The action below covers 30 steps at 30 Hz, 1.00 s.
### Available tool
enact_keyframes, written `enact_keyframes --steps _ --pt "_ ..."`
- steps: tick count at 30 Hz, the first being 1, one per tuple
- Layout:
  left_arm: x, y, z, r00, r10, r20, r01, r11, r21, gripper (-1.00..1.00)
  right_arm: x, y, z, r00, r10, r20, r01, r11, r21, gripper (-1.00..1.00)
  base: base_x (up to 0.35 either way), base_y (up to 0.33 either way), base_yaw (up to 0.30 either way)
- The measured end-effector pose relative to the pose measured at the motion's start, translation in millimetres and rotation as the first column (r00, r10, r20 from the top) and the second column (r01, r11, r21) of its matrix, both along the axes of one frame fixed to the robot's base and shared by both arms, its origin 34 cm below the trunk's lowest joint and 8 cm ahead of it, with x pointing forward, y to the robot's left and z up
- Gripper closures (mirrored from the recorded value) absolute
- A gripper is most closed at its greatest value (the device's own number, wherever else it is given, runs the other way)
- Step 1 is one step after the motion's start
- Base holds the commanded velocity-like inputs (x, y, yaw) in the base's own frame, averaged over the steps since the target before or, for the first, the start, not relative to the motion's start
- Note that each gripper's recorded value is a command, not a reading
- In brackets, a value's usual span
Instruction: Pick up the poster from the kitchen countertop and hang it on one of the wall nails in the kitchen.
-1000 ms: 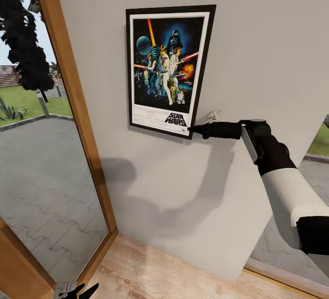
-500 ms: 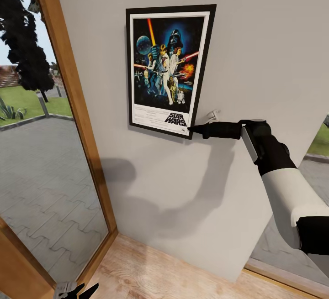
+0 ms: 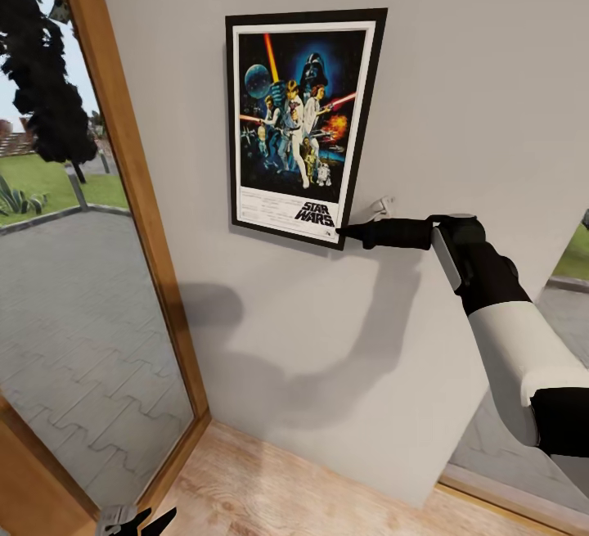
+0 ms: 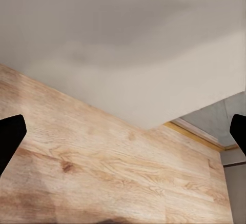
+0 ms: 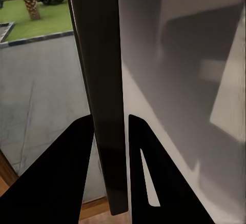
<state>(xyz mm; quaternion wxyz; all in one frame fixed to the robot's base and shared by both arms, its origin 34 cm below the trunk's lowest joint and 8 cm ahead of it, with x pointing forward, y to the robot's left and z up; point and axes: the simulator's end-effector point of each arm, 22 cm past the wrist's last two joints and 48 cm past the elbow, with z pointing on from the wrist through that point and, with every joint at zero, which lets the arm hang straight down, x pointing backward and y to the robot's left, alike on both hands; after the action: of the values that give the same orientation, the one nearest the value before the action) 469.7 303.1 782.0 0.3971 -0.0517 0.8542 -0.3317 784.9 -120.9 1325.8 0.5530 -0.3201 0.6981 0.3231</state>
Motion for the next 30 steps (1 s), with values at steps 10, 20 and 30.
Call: enact_keyframes --steps 10,20,30 --pt "0.1 0.1 -0.1 1.000 0.000 0.000 0.000 1.000 0.000 -1.00 0.2 0.0 -0.2 1.000 0.000 0.000 0.000 1.000 0.000 1.00 0.017 0.000 0.000" --pt "0.1 -0.1 0.0 1.000 0.000 0.001 0.000 1.000 0.000 -1.00 0.2 0.0 -0.1 1.000 0.000 0.000 0.000 1.000 0.000 1.00 0.000 0.000 0.000" --pt "0.1 -0.1 0.1 1.000 0.000 0.001 0.000 1.000 0.000 -1.00 0.1 0.0 -0.1 1.000 0.000 0.000 0.000 1.000 0.000 1.00 0.020 0.000 0.000"
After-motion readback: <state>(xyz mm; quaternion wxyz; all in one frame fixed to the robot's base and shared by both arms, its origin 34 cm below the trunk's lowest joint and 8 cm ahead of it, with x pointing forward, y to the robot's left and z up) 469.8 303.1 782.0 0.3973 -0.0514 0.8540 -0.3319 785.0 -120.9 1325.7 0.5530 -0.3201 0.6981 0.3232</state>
